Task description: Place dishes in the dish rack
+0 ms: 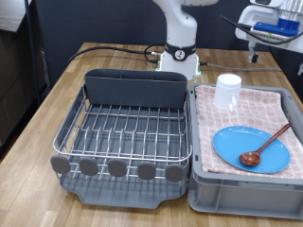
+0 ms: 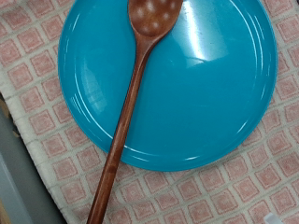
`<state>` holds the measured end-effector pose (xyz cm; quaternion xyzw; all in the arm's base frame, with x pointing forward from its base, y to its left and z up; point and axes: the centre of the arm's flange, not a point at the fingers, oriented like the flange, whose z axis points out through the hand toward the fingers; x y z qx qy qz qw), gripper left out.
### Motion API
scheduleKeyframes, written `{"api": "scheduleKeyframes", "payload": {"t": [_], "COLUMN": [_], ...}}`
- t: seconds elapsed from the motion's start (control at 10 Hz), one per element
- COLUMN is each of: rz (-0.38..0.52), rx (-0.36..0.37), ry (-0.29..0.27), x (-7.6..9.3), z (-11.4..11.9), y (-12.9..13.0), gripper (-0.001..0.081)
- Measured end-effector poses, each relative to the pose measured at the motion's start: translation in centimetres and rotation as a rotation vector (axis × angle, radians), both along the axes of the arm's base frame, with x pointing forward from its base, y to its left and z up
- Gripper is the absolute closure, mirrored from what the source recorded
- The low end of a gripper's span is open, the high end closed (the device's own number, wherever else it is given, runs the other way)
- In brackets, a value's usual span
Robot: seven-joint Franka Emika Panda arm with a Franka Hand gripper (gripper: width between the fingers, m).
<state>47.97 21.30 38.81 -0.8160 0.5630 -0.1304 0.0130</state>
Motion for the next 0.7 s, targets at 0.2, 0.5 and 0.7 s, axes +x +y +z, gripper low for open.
{"api": "scheduleKeyframes", "payload": {"t": [0.2, 0.5, 0.7], "rz": [0.015, 0.023, 0.011], "rx": [-0.019, -0.046, -0.055], "ry": [0.004, -0.009, -0.025], "x": [-0.1, -0.2, 0.1], "z": [-0.1, -2.4, -4.7], "y": [0.1, 1.5, 2.2], "gripper": [0.0003, 0.0003, 0.0003]}}
